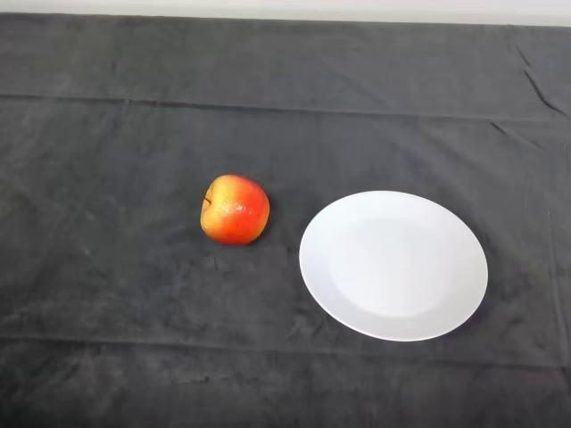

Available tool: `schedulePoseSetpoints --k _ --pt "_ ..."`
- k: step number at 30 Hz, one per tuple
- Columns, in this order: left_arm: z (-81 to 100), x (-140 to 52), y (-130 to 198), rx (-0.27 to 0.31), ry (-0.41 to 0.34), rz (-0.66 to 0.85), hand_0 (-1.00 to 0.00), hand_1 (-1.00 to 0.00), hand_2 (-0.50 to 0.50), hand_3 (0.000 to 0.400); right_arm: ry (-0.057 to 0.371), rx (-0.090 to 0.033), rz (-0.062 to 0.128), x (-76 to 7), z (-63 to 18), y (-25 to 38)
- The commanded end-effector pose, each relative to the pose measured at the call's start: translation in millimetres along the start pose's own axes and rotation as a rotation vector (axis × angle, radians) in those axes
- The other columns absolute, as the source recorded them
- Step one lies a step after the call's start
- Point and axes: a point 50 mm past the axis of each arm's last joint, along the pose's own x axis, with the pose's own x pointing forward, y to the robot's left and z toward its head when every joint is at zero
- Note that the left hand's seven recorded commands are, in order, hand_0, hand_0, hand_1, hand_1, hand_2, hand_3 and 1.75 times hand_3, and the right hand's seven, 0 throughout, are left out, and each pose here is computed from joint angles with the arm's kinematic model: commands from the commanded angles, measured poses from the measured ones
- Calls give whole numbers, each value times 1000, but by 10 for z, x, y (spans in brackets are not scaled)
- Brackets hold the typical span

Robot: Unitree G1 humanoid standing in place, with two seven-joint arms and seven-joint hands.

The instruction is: Move the apple to the plate

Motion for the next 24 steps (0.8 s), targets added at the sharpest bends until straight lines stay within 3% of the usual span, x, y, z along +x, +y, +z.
schedulePoseSetpoints --k 1,24 --pt "83 -1 -123 -26 -44 -42 0 0 0 0 -31 -11 14 21 137 41" --pt "308 48 -325 -4 -133 -160 0 0 0 0 -31 -11 14 21 137 41"
